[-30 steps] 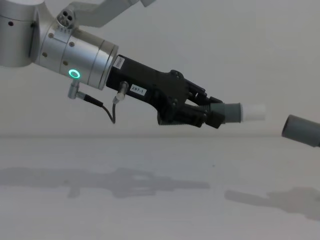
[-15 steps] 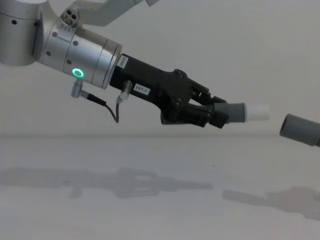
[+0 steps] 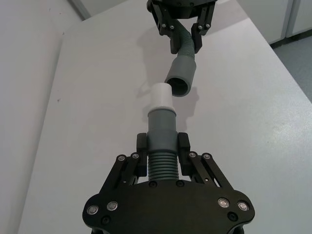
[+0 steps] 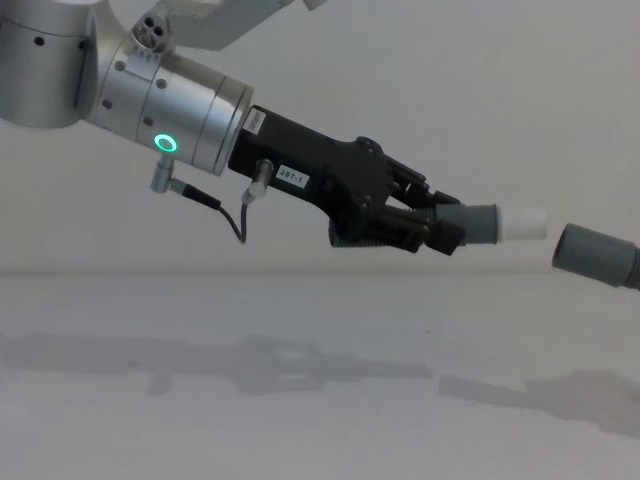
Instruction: Use both hands to pick up one end of the pipe from the table, align the ends, and insert them.
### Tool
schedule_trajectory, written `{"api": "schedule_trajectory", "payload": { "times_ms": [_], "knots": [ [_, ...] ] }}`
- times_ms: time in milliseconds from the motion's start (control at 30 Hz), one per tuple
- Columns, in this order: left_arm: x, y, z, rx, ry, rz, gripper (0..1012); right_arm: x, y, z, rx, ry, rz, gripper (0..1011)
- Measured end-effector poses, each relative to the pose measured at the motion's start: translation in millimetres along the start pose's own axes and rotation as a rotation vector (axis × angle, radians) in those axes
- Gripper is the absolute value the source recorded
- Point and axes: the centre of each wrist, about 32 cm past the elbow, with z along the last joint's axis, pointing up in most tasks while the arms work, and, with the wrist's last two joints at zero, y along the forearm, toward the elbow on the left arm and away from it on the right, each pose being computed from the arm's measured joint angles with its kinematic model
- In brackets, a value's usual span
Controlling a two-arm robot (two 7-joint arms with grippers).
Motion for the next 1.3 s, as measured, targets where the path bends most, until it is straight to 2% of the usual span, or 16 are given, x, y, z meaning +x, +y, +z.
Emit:
{"api": "schedule_trajectory", "payload": {
  "times_ms": [867,1300],
  "knots": [
    [5.7,-3.8,1.1,-0.001,-0.001,-0.033,354,5.9,0.8,1.9,-0.002,-0.008,-0.008,274],
    [8.3,-9.3,0.8,0.001,-0.003,-0.047,354,6.3,0.6,3.8,0.0,-0.013,-0.006,274]
  ]
}}
